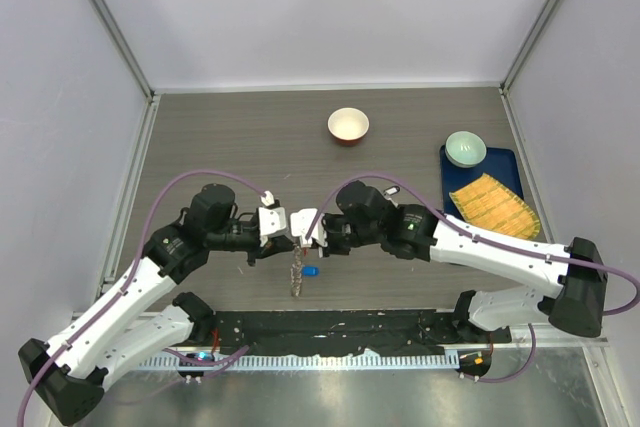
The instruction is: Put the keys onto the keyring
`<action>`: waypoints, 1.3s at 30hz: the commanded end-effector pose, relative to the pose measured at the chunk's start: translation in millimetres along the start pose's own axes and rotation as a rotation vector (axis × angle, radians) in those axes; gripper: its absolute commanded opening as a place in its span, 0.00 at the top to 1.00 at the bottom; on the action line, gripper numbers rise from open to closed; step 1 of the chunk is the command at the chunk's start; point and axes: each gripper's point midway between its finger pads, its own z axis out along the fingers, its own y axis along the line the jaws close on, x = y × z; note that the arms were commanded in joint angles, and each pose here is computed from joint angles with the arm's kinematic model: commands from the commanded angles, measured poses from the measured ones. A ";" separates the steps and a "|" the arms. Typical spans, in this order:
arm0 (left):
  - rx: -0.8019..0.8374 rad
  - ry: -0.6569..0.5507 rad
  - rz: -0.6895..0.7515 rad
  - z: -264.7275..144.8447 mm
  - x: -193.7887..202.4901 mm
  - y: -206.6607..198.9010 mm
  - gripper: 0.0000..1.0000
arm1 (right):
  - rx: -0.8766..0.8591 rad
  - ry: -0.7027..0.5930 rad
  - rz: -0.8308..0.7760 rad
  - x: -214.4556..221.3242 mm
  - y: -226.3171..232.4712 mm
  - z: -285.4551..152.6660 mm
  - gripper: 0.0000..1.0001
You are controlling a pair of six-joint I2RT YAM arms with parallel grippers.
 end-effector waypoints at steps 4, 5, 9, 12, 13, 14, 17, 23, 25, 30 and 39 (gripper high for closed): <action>-0.011 -0.073 0.060 -1.6 -21.0 3.0 1.00 | 0.028 -0.058 -0.036 -24.4 -8.5 -4.3 0.99; -0.009 -0.072 0.057 -1.3 -20.5 2.7 1.00 | 0.038 -0.064 -0.038 -25.8 -10.7 -5.0 0.99; -0.005 -0.072 0.056 -0.8 -20.4 2.5 1.00 | 0.027 -0.087 -0.036 -29.2 -7.5 -5.0 0.99; -0.010 -0.074 0.056 -0.8 -20.2 3.2 1.00 | 0.042 -0.122 -0.039 -33.8 -8.2 -6.8 0.99; -0.011 -0.080 0.060 -0.9 -21.4 3.0 1.00 | 0.054 -0.139 -0.041 -36.7 -10.7 -7.2 0.99; -0.011 -0.080 0.060 -0.6 -21.1 3.1 1.00 | 0.053 -0.143 -0.038 -36.1 -9.2 -7.1 0.99; -0.016 -0.080 0.062 -0.8 -20.7 3.7 1.00 | 0.047 -0.162 -0.032 -40.1 -8.0 -8.8 0.99; -0.020 -0.082 0.062 -0.9 -20.8 4.4 1.00 | 0.038 -0.175 -0.026 -41.2 -4.6 -9.7 0.99; -0.020 -0.081 0.062 -0.8 -21.1 4.5 1.00 | 0.037 -0.176 -0.022 -40.8 -4.5 -10.1 0.99; -0.037 -0.091 0.076 -3.6 -23.4 5.6 1.00 | 0.059 -0.144 -0.008 -32.9 -7.5 -8.5 0.99; -0.056 -0.118 0.111 -7.7 -26.4 5.3 1.00 | 0.057 -0.112 0.017 -23.8 -4.7 -6.9 0.99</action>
